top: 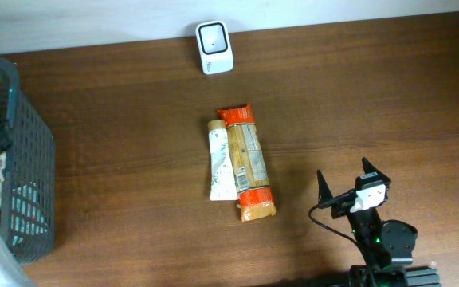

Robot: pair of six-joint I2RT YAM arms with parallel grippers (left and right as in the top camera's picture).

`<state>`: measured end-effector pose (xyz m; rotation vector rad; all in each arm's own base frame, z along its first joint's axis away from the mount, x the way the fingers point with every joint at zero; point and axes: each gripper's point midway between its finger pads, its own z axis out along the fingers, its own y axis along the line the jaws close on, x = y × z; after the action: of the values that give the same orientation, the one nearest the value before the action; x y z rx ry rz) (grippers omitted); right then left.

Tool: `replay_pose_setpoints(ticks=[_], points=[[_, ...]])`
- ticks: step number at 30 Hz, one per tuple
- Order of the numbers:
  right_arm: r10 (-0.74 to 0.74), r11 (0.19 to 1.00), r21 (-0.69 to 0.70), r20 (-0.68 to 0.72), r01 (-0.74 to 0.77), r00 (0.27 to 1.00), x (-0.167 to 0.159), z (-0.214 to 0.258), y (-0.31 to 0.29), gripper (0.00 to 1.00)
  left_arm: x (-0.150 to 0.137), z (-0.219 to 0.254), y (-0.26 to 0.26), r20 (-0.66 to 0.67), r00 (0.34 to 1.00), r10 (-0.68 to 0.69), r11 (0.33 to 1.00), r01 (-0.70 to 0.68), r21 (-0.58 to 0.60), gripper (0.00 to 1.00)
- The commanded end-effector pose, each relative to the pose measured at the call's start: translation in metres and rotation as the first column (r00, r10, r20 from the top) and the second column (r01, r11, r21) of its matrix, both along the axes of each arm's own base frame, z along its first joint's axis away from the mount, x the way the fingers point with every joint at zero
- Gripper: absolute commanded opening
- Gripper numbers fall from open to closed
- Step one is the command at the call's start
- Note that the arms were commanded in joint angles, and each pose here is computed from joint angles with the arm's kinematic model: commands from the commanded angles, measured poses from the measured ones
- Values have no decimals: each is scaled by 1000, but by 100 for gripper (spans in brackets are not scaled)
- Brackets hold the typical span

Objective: Scan the item barcode
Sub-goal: 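Place the white tube beside the spaghetti pack with the left gripper, then reach the left gripper into the basket and grasp the mint-green pack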

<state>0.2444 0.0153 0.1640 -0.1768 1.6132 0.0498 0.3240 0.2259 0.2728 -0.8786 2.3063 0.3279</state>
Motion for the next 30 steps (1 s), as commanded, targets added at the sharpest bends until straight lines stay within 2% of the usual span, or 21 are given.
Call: replay_pose_setpoints(ticks=[1,7,18,19,21,22,24,25,26,27,30], points=[[-7,1000,-3,-1,7,1000,0,-2,-2,99,-14,-74,27,-155,986,67,990,-85,-111,99],[-7,1000,-2,-2,7,1000,0,-2,-2,99,-8,-124,37,-202,978,47,965,-96,-243,99],[-7,1000,-3,-1,7,1000,0,-2,-2,99,-31,-249,20,-469,879,-91,905,-124,-408,100],[-7,1000,-3,-1,7,1000,0,-2,-2,99,-32,-257,18,-483,870,-98,899,-131,-418,97],[-7,1000,-3,-1,7,1000,0,-2,-2,99,-34,-263,18,-492,865,-101,895,-137,-425,84],[-7,1000,-3,-2,7,1000,0,-2,-2,99,-33,-263,18,-491,865,-101,895,-136,-425,71],[-7,1000,-3,-1,7,1000,0,-2,-2,99,-32,-262,19,-487,868,-99,897,-134,-422,57],[-7,1000,-3,-1,7,1000,0,-2,-2,98,-32,-261,19,-486,868,-99,897,-134,-422,36],[-7,1000,-3,-1,7,1000,0,-2,-2,99,-31,-260,19,-487,868,-100,897,-133,-422,30],[-7,1000,-3,-1,7,1000,0,-2,-2,99,-29,-256,21,-484,870,-99,898,-131,-419,27],[-7,1000,-3,-2,7,1000,0,-2,-2,99,-17,-234,24,-452,886,-102,896,-115,-428,26]])
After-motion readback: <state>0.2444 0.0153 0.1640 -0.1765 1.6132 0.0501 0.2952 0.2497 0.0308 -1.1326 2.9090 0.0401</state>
